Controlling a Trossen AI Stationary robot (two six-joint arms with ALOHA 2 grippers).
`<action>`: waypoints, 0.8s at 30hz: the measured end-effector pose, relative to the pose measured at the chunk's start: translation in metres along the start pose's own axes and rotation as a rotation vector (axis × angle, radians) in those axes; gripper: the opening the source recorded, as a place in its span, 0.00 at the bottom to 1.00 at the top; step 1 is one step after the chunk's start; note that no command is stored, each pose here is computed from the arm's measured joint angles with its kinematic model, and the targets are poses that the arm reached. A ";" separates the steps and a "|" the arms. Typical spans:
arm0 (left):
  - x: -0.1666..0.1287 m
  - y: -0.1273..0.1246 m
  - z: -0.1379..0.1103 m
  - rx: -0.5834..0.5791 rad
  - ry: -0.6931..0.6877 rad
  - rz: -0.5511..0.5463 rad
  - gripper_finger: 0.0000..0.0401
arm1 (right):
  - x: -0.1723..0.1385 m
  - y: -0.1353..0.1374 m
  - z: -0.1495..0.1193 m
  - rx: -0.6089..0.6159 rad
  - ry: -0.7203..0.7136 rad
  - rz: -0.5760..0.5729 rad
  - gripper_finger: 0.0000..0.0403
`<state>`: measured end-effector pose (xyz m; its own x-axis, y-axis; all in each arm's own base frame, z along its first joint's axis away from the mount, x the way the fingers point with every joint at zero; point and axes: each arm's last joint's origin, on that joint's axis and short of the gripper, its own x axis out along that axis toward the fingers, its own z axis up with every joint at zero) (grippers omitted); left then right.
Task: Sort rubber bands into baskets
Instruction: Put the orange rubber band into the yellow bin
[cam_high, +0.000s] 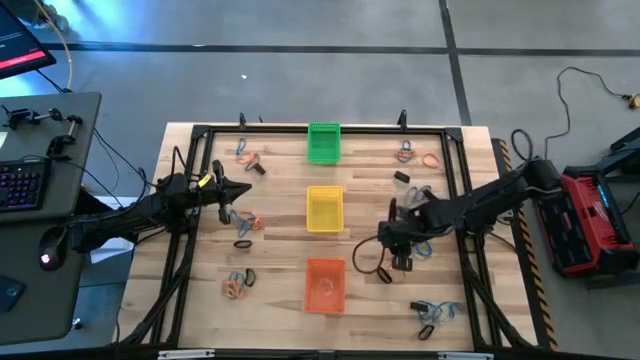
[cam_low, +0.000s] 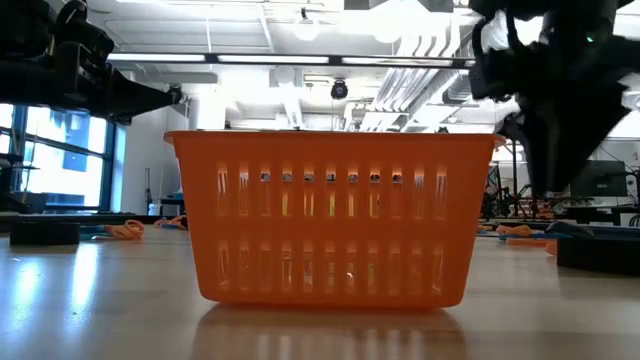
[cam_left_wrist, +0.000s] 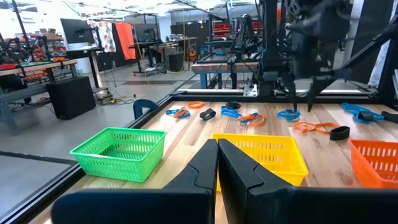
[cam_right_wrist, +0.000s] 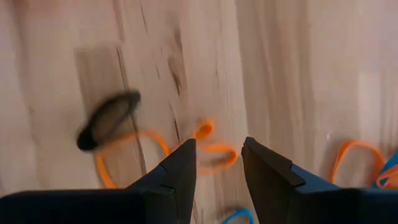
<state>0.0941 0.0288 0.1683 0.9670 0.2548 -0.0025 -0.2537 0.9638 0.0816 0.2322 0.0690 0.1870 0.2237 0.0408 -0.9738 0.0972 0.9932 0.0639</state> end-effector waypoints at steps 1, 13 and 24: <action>0.000 0.000 0.000 0.000 -0.001 0.000 0.01 | 0.004 0.002 0.000 -0.015 0.025 -0.009 0.30; 0.000 0.000 0.000 0.000 -0.001 0.000 0.01 | 0.031 0.019 0.010 -0.125 0.149 -0.098 0.30; 0.000 0.000 0.000 0.000 -0.001 0.000 0.01 | 0.032 0.023 0.012 -0.132 0.171 -0.080 0.48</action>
<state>0.0940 0.0288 0.1684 0.9669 0.2550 -0.0018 -0.2540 0.9637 0.0816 0.2532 0.0923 0.1596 0.0514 -0.0316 -0.9982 -0.0228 0.9992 -0.0328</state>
